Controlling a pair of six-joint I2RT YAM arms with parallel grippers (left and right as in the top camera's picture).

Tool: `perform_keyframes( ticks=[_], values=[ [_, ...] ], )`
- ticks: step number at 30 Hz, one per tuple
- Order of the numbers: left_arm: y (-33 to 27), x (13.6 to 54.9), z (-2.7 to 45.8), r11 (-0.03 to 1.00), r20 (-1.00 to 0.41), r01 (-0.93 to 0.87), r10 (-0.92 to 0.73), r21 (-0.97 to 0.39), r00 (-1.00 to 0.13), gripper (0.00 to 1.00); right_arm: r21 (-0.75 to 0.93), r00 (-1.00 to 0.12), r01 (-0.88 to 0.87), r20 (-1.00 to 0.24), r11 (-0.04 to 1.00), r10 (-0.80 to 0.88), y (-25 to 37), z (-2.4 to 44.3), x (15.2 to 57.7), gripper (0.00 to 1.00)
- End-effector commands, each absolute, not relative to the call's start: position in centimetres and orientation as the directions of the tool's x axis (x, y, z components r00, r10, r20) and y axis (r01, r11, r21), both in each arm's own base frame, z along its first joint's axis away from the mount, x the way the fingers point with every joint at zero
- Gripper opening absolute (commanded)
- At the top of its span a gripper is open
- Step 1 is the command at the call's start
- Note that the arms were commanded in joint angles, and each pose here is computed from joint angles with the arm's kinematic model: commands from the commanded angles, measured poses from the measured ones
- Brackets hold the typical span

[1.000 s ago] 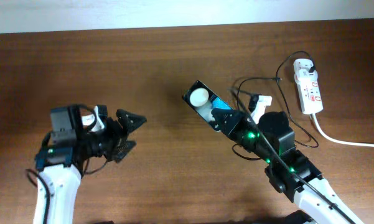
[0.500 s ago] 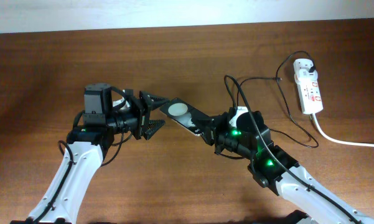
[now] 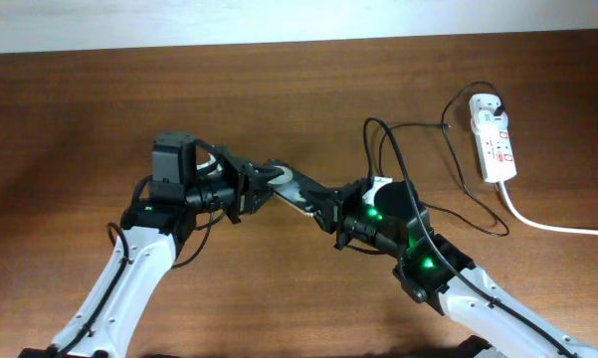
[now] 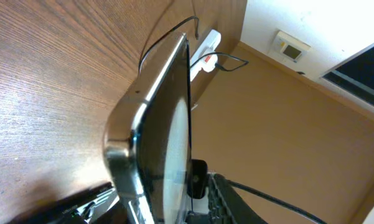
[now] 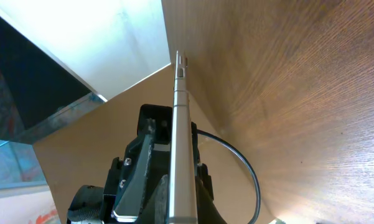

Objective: Plug charger to phone and switch on socket

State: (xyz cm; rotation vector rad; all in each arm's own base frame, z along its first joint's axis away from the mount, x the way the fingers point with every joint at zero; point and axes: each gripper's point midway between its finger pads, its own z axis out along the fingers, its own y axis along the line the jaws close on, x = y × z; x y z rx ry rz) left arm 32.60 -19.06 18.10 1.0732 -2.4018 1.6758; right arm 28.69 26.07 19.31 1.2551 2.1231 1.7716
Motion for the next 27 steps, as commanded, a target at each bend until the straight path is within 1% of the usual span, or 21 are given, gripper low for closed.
perform_keyframes(
  ticks=[1,7,8,10,13,15,16,18,20,21,22,23,24,25,27],
  values=[
    [-19.8,32.4,18.3,0.198,0.374,-0.524,-0.5,-0.828,-0.781,0.25,0.863,-0.674,0.505,0.407,-0.018,0.617,26.5,20.1,28.4,0.04],
    [-21.2,31.7,18.1,0.227,0.365,-0.514,-0.48,-0.827,-0.798,0.25,0.86,-0.67,0.509,0.413,-0.023,0.617,26.5,20.1,28.4,0.04],
    [-21.4,31.5,18.1,0.231,0.365,-0.512,-0.473,-0.827,-0.802,0.23,0.86,-0.67,0.509,0.413,-0.023,0.617,26.5,20.1,28.4,0.04],
    [-21.5,31.5,18.1,0.232,0.364,-0.512,-0.473,-0.827,-0.802,0.12,0.86,-0.67,0.509,0.413,-0.023,0.617,26.5,20.1,28.4,0.04],
    [-21.5,31.5,18.1,0.232,0.364,-0.512,-0.473,-0.827,-0.802,0.1,0.86,-0.67,0.509,0.413,-0.022,0.617,26.5,20.1,28.4,0.04],
    [-21.4,31.6,18.1,0.232,0.362,-0.512,-0.477,-0.827,-0.801,0.0,0.86,-0.67,0.51,0.413,-0.022,0.617,26.5,20.0,28.4,0.05],
    [-21.2,31.8,17.9,0.237,0.35,-0.511,-0.495,-0.826,-0.795,0.0,0.86,-0.67,0.509,0.412,-0.022,0.617,26.5,20.0,28.4,0.13],
    [-20.6,32.6,17.4,0.272,0.279,-0.475,-0.534,-0.837,-0.798,0.0,0.86,-0.67,0.51,0.413,-0.022,0.618,26.4,20.0,28.4,0.27],
    [-20.0,33.2,17.0,0.314,0.203,-0.431,-0.558,-0.846,-0.805,0.0,0.86,-0.669,0.51,0.413,-0.021,0.618,26.4,20.0,28.4,0.33],
    [-19.5,33.7,16.7,0.365,0.119,-0.374,-0.562,-0.853,-0.818,0.0,0.848,-0.66,0.53,0.418,-0.008,0.624,26.3,19.4,28.2,0.37],
    [-18.7,34.2,16.7,0.387,0.073,-0.343,-0.566,-0.856,-0.821,0.0,0.826,-0.644,0.563,0.424,0.018,0.637,26.1,18.3,27.8,0.41],
    [-17.7,34.7,16.6,0.407,0.032,-0.315,-0.569,-0.857,-0.821,0.0,0.81,-0.632,0.586,0.43,0.034,0.645,25.9,17.5,27.6,0.41],
    [-16.0,35.0,16.0,0.444,-0.011,-0.299,-0.573,-0.845,-0.82,0.0,0.781,-0.615,0.621,0.432,0.067,0.659,25.5,16.3,27.0,0.43],
    [-14.4,34.7,15.1,0.47,-0.012,-0.324,-0.582,-0.821,-0.813,0.0,0.779,-0.631,0.616,0.4,0.117,0.664,25.2,15.4,26.6,0.47],
    [-11.1,33.8,13.5,0.494,0.016,-0.391,-0.605,-0.776,-0.796,0.0,0.769,-0.685,0.585,0.299,0.258,0.664,24.4,13.4,25.6,0.56]
  ],
)
